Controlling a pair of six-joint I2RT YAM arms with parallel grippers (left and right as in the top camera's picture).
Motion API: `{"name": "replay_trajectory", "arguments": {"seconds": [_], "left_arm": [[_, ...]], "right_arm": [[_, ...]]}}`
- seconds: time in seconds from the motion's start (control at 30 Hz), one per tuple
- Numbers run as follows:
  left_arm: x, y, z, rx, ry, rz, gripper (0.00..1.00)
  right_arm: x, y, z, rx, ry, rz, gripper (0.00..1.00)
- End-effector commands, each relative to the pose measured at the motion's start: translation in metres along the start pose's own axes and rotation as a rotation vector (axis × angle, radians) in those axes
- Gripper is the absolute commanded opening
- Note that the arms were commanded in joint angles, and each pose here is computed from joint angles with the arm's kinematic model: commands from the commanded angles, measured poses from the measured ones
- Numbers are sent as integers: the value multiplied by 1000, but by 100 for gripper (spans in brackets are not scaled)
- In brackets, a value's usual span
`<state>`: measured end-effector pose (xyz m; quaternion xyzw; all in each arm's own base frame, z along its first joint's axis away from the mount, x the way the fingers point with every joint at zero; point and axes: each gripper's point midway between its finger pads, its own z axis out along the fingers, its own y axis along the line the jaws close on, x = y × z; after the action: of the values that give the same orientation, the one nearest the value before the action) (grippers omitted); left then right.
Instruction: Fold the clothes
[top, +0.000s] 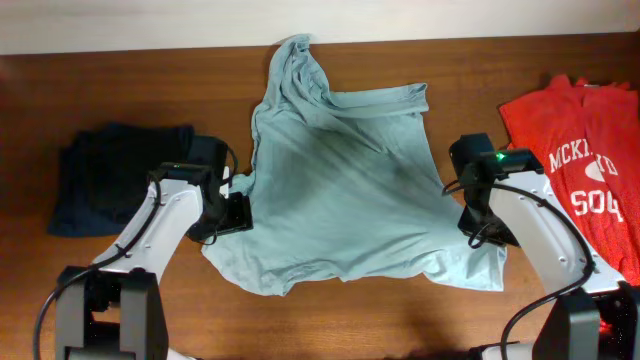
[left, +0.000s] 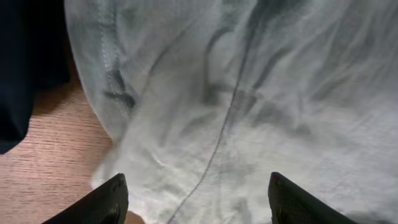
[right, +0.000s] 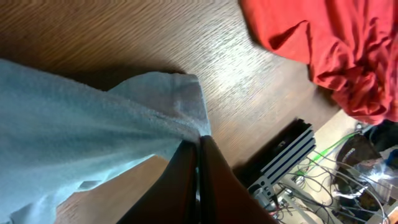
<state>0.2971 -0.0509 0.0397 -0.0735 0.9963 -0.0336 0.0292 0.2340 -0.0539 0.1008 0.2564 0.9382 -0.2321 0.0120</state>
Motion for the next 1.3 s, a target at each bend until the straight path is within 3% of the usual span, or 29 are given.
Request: {"name": "replay_trajectory", "arguments": {"seconds": [0.0,0.3,0.6,0.67,0.93,1.07,1.27], "left_arm": [[-2,11,0,-56,-15,-15,72],[-13,12,17,-71,-27,-15,73],[-13,12,34,-76,6,1,77],[-15,8,40,-52,9,26,68],[-17,2,51,-22,20,78,0],[-15,26,36,-137,32,71,0],[-29,73,-24,-292,-33,-74,1]], "right_arm": [[-9,-18,-2,71,-46,55,4],[-3,-54,17,87,86,240,4],[-5,-57,21,72,100,275,4],[-6,-57,21,70,97,277,4],[-7,-57,21,68,93,279,4],[-7,-56,21,67,92,280,4],[-8,-54,21,56,90,284,4]]}}
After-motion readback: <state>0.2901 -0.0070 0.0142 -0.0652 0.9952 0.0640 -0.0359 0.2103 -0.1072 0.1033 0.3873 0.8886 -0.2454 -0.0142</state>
